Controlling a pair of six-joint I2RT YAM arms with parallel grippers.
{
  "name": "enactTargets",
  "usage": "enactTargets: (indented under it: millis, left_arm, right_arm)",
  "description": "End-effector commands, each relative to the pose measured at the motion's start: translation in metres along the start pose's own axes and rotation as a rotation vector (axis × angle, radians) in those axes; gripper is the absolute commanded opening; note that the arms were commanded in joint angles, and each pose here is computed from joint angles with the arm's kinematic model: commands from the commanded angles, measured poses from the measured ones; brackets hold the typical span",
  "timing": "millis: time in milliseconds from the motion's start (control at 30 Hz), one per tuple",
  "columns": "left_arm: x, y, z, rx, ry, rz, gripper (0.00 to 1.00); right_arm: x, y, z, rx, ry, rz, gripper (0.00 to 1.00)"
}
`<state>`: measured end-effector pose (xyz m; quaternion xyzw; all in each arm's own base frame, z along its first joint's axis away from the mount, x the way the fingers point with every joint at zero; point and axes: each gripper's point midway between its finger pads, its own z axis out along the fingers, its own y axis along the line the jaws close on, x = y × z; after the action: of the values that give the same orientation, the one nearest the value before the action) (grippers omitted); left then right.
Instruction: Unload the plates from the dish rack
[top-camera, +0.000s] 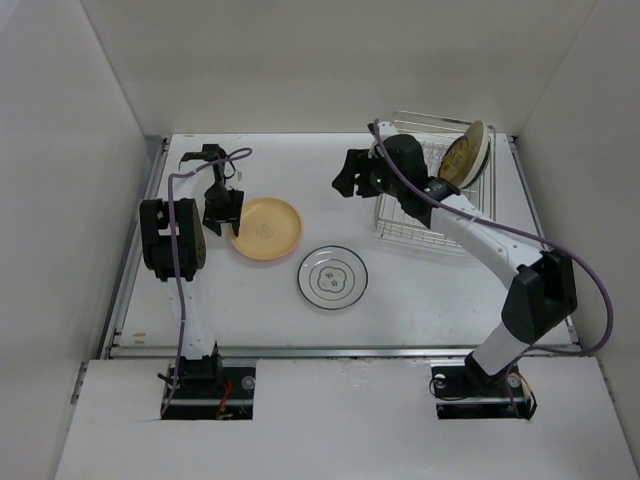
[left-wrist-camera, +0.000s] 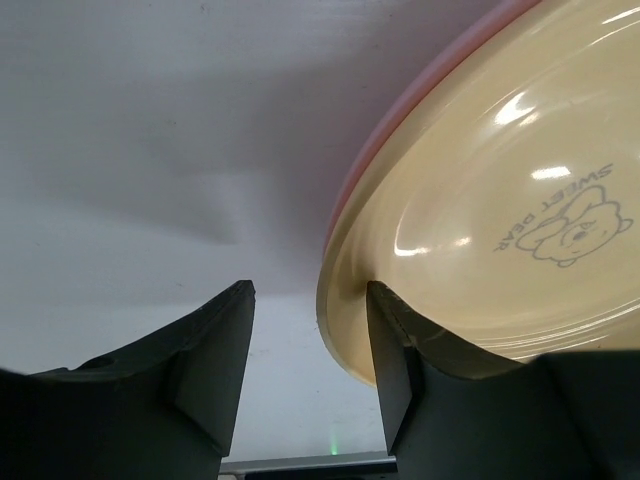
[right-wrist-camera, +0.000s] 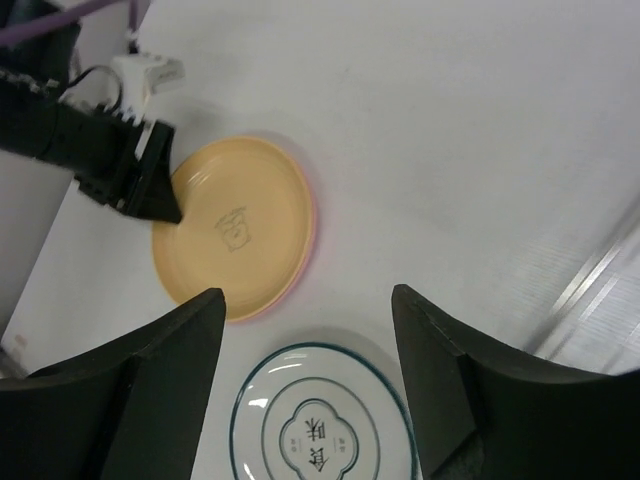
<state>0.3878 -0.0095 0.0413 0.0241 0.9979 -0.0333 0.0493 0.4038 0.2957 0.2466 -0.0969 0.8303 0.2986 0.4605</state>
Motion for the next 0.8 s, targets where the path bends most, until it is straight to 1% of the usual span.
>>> enactTargets:
  millis: [0,33,67,133,200,233,267,300,333,367,400,467,500,533,567,600,667,700,733,767]
  left_arm:
    - [0.005,0.004,-0.009,-0.032,0.004,0.010,0.46]
    - [0.003,0.002,-0.015,-0.023,-0.012,0.011,0.46]
    - [0.002,0.002,-0.019,-0.024,-0.024,0.011,0.47]
    - [0.000,-0.001,-0.022,-0.010,-0.029,0.012,0.48]
    - [0.001,-0.002,-0.030,-0.010,-0.033,0.012,0.48]
    - [0.001,-0.002,-0.030,-0.010,-0.033,0.012,0.52]
    - [-0.001,-0.002,-0.042,-0.012,-0.064,0.014,0.54]
    - [-0.002,-0.003,-0.047,-0.013,-0.080,0.015,0.56]
    - [-0.003,-0.003,-0.053,-0.013,-0.097,0.005,0.59]
    - [-0.005,-0.004,-0.066,-0.015,-0.132,0.008,0.64]
    - [-0.008,-0.005,-0.073,-0.015,-0.159,-0.001,0.67]
    - [-0.009,-0.008,-0.085,-0.006,-0.194,0.002,0.70]
    - [-0.007,-0.009,-0.096,-0.005,-0.219,-0.005,0.71]
    - [-0.008,-0.009,-0.101,-0.006,-0.235,-0.004,0.73]
    - [-0.008,-0.011,-0.107,0.003,-0.250,-0.002,0.73]
    - [-0.008,-0.012,-0.118,0.002,-0.279,0.000,0.73]
    - [-0.007,-0.013,-0.127,0.002,-0.305,-0.007,0.74]
    - [-0.004,-0.013,-0.129,0.002,-0.307,-0.007,0.75]
    - [-0.001,-0.014,-0.134,0.002,-0.321,-0.006,0.75]
    - [-0.001,-0.014,-0.138,0.000,-0.330,0.004,0.77]
  right_arm:
    - [-0.038,-0.031,-0.030,0.158,-0.118,0.009,0.74]
    - [-0.049,-0.040,-0.038,0.207,-0.149,0.028,0.76]
    - [-0.047,-0.054,-0.043,0.270,-0.136,0.047,0.78]
    - [-0.072,-0.096,-0.062,0.426,-0.200,0.085,0.80]
    - [-0.083,-0.126,-0.081,0.543,-0.218,0.106,0.80]
    - [-0.093,-0.159,-0.096,0.660,-0.250,0.127,0.80]
    - [-0.107,-0.172,-0.107,0.713,-0.283,0.138,0.80]
    - [-0.109,-0.188,-0.111,0.770,-0.287,0.147,0.80]
    - [-0.113,-0.202,-0.119,0.815,-0.299,0.158,0.78]
    - [-0.126,-0.220,-0.134,0.871,-0.339,0.176,0.77]
    - [-0.127,-0.232,-0.135,0.903,-0.337,0.175,0.76]
    - [-0.136,-0.251,-0.142,0.960,-0.347,0.162,0.66]
    - [-0.149,-0.249,-0.142,0.953,-0.369,0.150,0.60]
    - [-0.150,-0.256,-0.132,0.962,-0.342,0.114,0.47]
    - [-0.153,-0.256,-0.125,0.941,-0.329,0.092,0.43]
    - [-0.166,-0.249,-0.118,0.892,-0.345,0.075,0.42]
    - [-0.162,-0.262,-0.099,0.901,-0.313,0.067,0.42]
    - [-0.163,-0.274,-0.100,0.947,-0.319,0.072,0.42]
    - [-0.173,-0.275,-0.099,0.959,-0.340,0.072,0.42]
    - [-0.156,-0.291,-0.084,0.997,-0.277,0.072,0.42]
